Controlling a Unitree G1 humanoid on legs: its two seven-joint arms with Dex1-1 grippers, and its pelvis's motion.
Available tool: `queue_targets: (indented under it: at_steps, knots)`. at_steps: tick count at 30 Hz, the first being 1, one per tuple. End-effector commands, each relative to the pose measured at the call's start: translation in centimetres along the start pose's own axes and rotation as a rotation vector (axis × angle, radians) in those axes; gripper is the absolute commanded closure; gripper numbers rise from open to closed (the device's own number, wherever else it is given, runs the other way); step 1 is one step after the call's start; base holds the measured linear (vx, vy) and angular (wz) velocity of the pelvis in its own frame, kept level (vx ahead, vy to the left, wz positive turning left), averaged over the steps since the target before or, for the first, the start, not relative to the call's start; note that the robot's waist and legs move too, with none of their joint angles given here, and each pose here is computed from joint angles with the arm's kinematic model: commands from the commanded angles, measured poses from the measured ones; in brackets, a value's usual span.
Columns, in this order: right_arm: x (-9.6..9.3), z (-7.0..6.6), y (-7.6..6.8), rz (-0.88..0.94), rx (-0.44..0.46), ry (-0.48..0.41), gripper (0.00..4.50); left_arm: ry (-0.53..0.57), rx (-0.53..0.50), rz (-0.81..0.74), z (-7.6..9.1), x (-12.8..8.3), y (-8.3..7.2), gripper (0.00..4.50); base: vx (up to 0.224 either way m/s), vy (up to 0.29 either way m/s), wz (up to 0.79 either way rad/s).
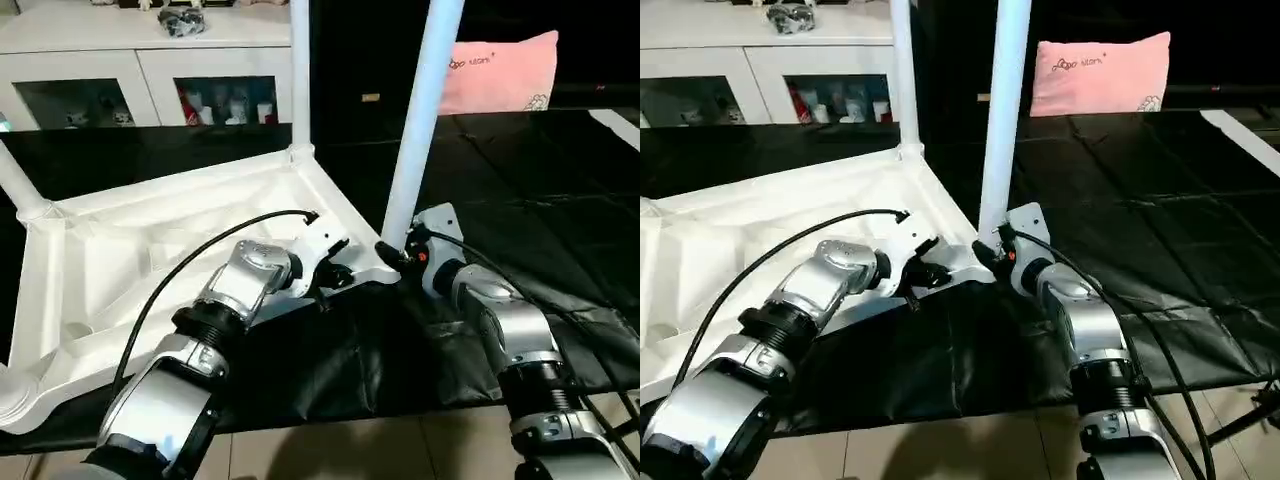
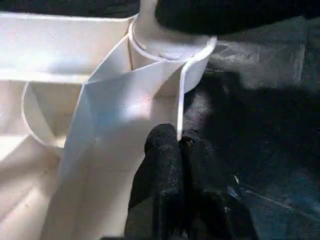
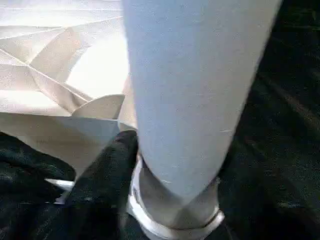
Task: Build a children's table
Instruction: Rotate leg to tighten
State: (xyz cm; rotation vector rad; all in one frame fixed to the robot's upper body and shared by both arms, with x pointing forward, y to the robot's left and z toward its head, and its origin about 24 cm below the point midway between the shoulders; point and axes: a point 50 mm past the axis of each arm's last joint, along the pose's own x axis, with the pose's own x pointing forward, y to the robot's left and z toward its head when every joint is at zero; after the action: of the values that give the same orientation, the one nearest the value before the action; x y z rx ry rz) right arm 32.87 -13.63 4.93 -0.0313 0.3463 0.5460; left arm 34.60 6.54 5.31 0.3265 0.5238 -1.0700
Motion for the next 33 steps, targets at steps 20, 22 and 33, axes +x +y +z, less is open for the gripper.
queue_targets:
  at_steps: [20,22,33]
  knots:
    - [-3.2,-0.2,0.7,0.173,0.009,-0.135,0.0,-0.285,0.129,-0.035,1.8,-3.2,0.3,3.96,0.0,0.0,0.0]
    - [-3.7,-0.1,0.7,0.207,-0.015,-0.151,0.0,-0.31,0.107,-0.043,1.8,-3.7,0.3,3.79,0.0,0.0,0.0]
    - [-6.0,-0.2,2.9,0.502,-0.033,-0.117,0.0,-0.313,0.087,-0.045,0.6,-8.6,-0.1,2.76,0.0,0.0,0.0]
